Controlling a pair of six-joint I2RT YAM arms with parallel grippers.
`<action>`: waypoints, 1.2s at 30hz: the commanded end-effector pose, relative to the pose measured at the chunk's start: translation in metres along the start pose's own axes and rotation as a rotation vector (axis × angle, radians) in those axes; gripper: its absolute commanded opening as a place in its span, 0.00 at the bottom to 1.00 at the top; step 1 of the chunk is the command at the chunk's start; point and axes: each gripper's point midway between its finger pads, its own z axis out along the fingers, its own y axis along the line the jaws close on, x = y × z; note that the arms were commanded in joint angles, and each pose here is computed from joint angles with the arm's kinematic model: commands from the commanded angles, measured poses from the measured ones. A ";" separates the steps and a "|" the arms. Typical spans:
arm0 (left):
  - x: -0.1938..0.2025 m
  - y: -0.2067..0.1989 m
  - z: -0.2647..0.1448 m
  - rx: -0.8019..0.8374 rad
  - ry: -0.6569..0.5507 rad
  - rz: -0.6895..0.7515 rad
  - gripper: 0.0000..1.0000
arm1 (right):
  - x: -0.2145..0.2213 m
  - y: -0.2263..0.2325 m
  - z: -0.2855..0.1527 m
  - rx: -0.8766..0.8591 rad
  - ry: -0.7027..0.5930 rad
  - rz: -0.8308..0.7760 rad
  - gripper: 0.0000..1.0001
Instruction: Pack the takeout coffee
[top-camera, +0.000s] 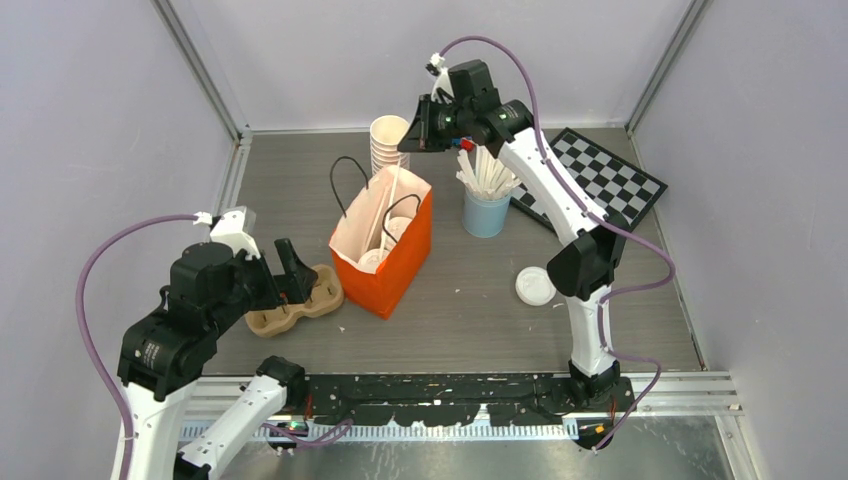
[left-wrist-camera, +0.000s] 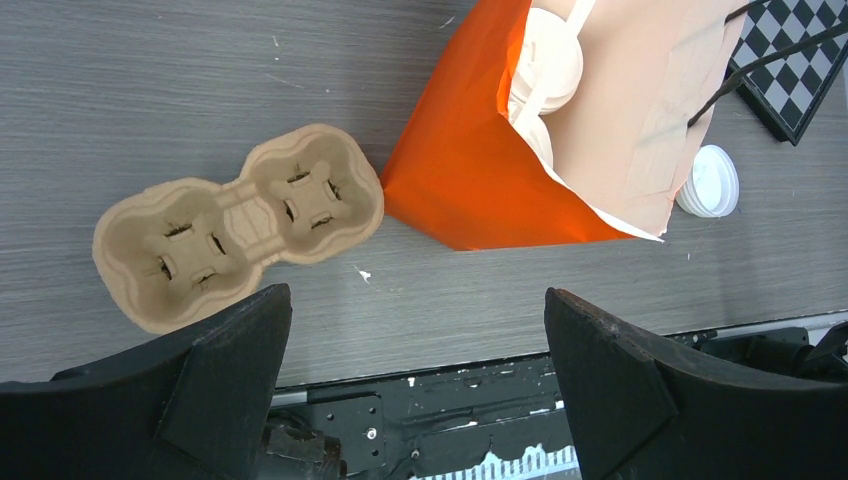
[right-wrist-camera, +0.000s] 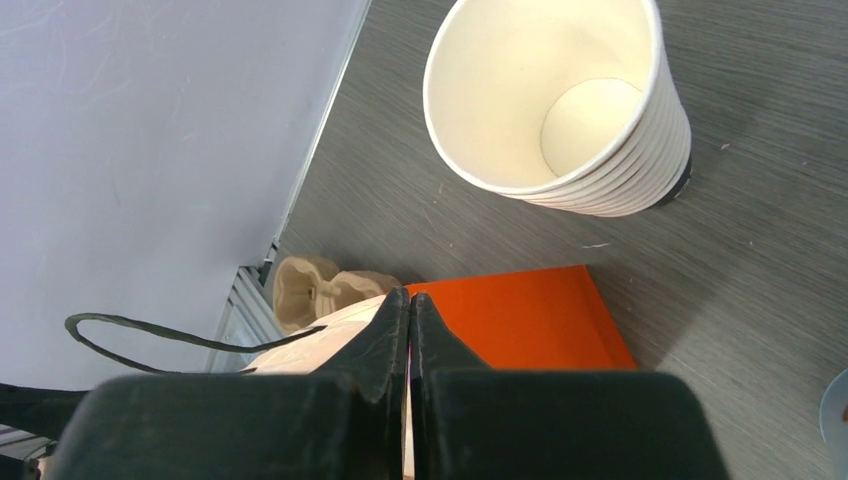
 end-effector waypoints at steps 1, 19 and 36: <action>-0.002 0.001 0.001 -0.007 -0.010 -0.003 1.00 | 0.003 0.026 -0.007 -0.070 -0.002 -0.055 0.02; -0.005 -0.001 0.006 -0.006 -0.006 -0.012 1.00 | 0.000 0.052 -0.048 -0.012 -0.057 -0.159 0.28; -0.089 -0.043 -0.026 0.138 -0.239 0.011 1.00 | -0.013 0.041 -0.186 0.258 -0.327 -0.189 0.88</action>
